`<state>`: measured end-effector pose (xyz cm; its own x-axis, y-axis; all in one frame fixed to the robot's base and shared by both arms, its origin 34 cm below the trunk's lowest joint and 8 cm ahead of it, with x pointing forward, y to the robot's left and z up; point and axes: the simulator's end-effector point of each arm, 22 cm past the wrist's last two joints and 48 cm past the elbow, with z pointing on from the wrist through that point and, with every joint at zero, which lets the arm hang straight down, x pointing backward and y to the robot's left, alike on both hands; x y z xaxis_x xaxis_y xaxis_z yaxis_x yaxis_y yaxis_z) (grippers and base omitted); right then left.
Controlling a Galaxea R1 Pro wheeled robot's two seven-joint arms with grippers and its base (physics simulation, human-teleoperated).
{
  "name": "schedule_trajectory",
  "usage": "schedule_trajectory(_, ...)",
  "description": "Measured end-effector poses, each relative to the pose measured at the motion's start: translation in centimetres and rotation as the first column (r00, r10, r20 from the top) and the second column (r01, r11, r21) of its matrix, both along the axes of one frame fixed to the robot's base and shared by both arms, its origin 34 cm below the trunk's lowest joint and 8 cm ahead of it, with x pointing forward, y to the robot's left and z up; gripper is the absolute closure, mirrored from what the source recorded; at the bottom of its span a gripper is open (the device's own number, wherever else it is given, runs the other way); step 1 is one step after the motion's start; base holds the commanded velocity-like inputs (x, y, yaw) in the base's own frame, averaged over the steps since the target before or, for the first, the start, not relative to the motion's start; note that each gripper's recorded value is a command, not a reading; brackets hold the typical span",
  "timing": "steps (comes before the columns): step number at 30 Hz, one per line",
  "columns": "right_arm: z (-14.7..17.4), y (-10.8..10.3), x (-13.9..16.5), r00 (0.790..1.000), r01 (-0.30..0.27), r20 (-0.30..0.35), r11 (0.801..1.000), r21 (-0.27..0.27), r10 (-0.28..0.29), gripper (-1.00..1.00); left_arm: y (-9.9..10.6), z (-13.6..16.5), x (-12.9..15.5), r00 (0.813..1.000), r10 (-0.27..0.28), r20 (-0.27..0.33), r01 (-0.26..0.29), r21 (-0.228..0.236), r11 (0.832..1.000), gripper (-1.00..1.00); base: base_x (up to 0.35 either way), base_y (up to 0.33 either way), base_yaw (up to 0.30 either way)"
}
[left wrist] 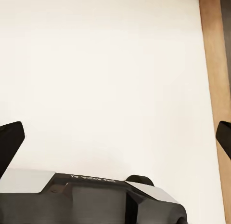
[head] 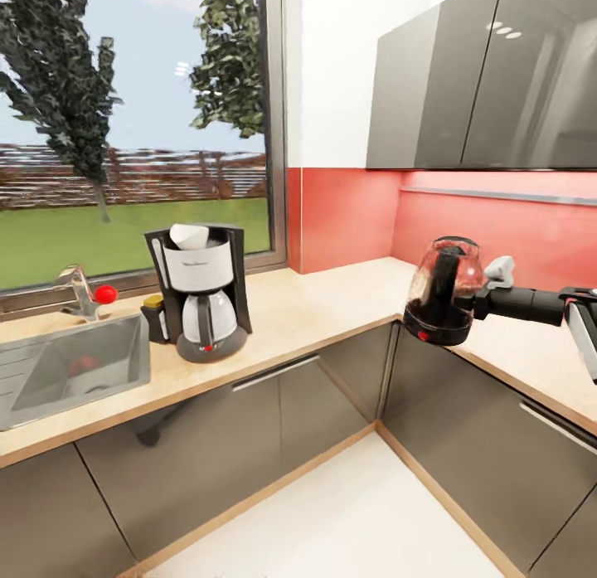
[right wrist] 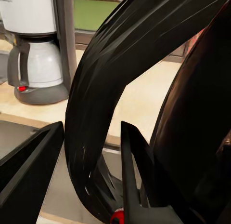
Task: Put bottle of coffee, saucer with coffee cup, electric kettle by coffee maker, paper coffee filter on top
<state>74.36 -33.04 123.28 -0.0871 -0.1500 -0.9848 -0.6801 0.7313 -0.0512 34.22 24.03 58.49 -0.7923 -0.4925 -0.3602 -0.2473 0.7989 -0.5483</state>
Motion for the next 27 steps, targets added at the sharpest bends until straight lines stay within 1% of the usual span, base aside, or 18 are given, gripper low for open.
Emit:
schedule_trajectory(8, 0.0, -0.02, 0.02, 1.0, 0.001, 0.0, 1.0, 0.0, -0.001, 1.0, 0.0, 0.0, 0.0, 1.0, 0.0, 0.0, 0.0, 0.0, 1.0, -1.0, 0.0, 0.0, 0.26)
schedule_trajectory(17, -0.01, -0.02, 0.02, 1.0, 0.001, 0.0, 1.0, 0.0, -0.001, 1.0, -0.01, 0.0, 0.0, 1.0, 0.0, 0.0, 0.0, 0.0, 1.0, -1.0, 0.0, -0.013, 0.042)
schedule_trajectory(20, -0.02, -0.04, 0.02, 1.0, 0.002, -0.001, 1.0, 0.0, -0.002, 1.0, -0.01, 0.0, 0.01, 1.0, 0.0, 0.0, 0.0, 0.0, 1.0, -1.0, 0.0, -0.16, 0.006)
schedule_trajectory(24, -0.03, -0.05, 0.03, 1.0, 0.002, -0.001, 1.0, 0.0, -0.002, 1.0, -0.01, -0.01, 0.0, 1.0, 0.0, -0.001, 0.0, 0.0, 1.0, -1.0, 0.0, -0.266, 0.013)
schedule_trajectory(27, -0.04, -0.03, 0.04, 1.0, 0.002, -0.001, 1.0, 0.0, -0.002, 1.0, -0.01, -0.01, -0.01, 1.0, 0.0, -0.001, 0.0, 0.0, 1.0, -1.0, 0.0, -0.182, 0.151)
